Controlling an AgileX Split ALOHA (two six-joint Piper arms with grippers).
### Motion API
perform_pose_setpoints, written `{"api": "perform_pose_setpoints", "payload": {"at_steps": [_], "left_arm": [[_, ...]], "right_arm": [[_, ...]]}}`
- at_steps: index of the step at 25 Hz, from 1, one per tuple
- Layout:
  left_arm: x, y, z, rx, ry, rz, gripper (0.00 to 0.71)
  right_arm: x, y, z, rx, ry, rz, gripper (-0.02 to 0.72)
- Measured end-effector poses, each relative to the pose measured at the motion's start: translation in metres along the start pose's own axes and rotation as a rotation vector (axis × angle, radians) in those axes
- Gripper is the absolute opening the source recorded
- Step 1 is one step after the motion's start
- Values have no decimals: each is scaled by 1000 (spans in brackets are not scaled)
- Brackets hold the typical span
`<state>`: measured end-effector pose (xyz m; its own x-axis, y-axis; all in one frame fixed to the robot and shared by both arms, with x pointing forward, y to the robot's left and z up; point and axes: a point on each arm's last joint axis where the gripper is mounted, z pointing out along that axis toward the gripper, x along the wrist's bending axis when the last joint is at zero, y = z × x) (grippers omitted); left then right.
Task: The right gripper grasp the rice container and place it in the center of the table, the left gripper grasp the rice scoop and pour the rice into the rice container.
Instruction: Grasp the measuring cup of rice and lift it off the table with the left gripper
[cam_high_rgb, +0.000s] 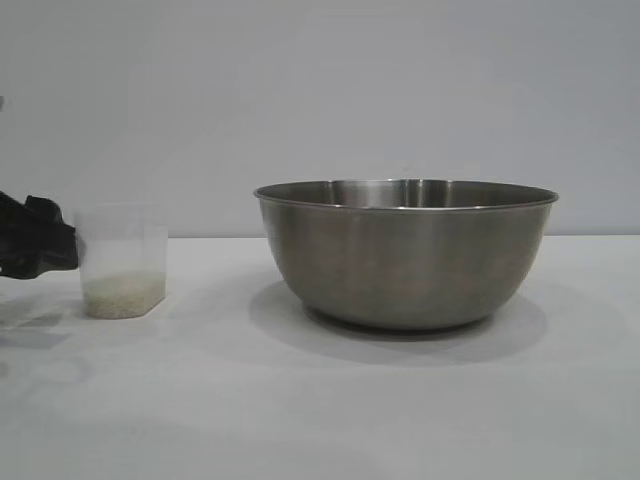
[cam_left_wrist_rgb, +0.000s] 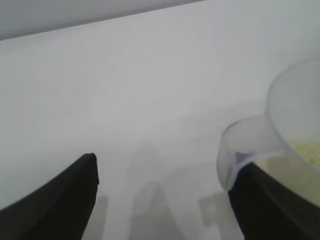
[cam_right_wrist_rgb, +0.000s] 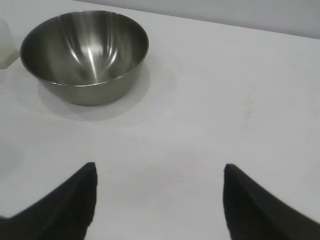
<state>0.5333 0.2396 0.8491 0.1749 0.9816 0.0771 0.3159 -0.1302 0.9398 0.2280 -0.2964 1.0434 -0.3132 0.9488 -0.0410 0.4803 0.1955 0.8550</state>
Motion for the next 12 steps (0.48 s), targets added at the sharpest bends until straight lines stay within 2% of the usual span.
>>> {"api": "perform_pose_setpoints", "payload": {"at_steps": [1,2,5,12], "left_arm": [[0,0,0,0,-2,1,167],[-1,0,0,-1,-10,7,98],[-4,0,0,-4,-44,29,0],[-14,3,-1,-20,-158,90,0]], "right_arm": [[0,0,0,0,0,0,493],[0,0,0,0,0,0,493],[0,0,0,0,0,0,493],[0,0,0,0,0,0,493]]}}
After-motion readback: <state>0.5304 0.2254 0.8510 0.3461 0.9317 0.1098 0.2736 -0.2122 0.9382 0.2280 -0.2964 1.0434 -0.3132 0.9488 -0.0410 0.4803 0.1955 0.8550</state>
